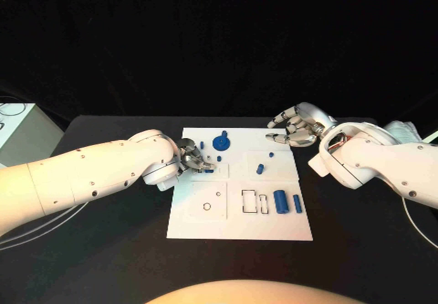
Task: Assemble the parts on the task board
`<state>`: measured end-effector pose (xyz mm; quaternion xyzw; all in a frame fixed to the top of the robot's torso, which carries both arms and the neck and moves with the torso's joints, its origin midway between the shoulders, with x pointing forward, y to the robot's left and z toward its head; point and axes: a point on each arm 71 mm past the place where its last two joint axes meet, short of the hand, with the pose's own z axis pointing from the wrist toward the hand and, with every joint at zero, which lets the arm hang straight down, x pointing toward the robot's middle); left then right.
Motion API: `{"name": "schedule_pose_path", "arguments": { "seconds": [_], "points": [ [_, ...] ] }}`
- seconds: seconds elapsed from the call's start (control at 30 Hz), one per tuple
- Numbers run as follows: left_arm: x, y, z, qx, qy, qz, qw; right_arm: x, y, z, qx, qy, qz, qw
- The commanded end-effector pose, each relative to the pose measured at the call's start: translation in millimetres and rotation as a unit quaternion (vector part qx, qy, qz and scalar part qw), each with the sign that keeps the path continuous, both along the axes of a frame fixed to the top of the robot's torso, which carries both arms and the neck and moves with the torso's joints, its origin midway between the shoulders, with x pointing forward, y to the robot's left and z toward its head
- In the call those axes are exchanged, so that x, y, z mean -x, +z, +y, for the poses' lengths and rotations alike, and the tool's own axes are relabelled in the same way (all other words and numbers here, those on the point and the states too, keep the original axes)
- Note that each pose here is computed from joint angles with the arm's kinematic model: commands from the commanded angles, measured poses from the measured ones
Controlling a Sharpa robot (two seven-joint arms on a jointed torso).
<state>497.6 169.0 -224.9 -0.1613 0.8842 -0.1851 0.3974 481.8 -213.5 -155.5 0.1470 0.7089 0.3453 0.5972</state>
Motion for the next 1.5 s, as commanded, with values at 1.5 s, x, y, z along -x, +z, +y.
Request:
{"name": "schedule_pose_path", "arguments": {
  "seconds": [1.5],
  "points": [
    [1.7, 12.7, 0.2, 0.064, -0.039, 0.100, 0.992, -0.6, -1.0, 0.0, 0.010, 0.008, 0.000, 1.000]
  ]
}}
